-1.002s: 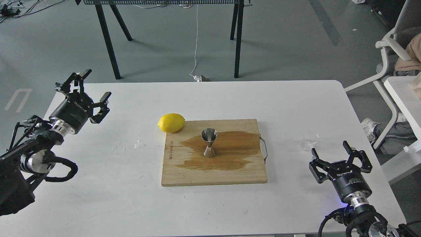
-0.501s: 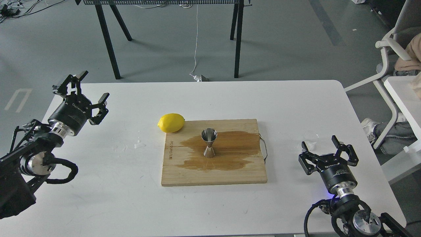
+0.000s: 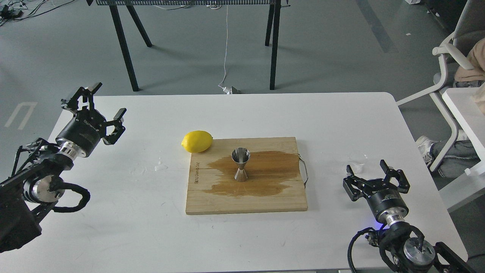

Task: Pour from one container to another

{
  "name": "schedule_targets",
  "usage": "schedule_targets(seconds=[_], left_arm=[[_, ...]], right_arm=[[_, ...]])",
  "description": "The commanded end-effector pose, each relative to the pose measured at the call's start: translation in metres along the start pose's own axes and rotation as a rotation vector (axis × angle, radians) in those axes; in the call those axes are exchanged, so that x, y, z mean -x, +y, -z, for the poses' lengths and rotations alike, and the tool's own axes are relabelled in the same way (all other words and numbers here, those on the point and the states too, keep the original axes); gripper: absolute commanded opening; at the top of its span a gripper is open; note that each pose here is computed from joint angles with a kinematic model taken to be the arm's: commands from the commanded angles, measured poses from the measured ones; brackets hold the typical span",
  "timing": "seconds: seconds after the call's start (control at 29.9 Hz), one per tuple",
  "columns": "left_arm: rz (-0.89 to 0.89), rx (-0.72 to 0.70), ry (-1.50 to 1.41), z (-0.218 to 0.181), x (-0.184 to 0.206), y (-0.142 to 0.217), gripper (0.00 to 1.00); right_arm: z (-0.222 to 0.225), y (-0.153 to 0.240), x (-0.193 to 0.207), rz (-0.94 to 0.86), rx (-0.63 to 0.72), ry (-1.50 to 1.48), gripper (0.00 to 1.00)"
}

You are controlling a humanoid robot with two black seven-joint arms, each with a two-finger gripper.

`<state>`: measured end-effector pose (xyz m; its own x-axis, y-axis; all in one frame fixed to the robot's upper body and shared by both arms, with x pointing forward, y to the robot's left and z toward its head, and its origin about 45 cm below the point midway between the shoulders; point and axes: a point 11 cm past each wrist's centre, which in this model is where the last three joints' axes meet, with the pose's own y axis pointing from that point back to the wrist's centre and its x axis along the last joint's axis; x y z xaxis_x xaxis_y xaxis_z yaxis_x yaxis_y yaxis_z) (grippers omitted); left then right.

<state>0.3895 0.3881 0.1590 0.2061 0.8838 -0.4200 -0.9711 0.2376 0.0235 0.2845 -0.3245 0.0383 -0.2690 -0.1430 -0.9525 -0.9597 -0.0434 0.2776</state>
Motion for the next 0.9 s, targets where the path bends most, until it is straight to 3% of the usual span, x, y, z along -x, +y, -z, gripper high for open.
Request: schedule_targets(seconds=[0.0,0.87], left_arm=[[-0.005,-0.004,-0.001,0.001,-0.002,0.002,0.93],[-0.022,-0.013,-0.004,0.005,-0.008,0.007,0.94]], right_arm=[[-0.003,-0.004,-0.003,-0.025,0.004,-0.011,0.99],[0.001,-0.027,-0.008,-0.093,-0.012,-0.017,0.98]])
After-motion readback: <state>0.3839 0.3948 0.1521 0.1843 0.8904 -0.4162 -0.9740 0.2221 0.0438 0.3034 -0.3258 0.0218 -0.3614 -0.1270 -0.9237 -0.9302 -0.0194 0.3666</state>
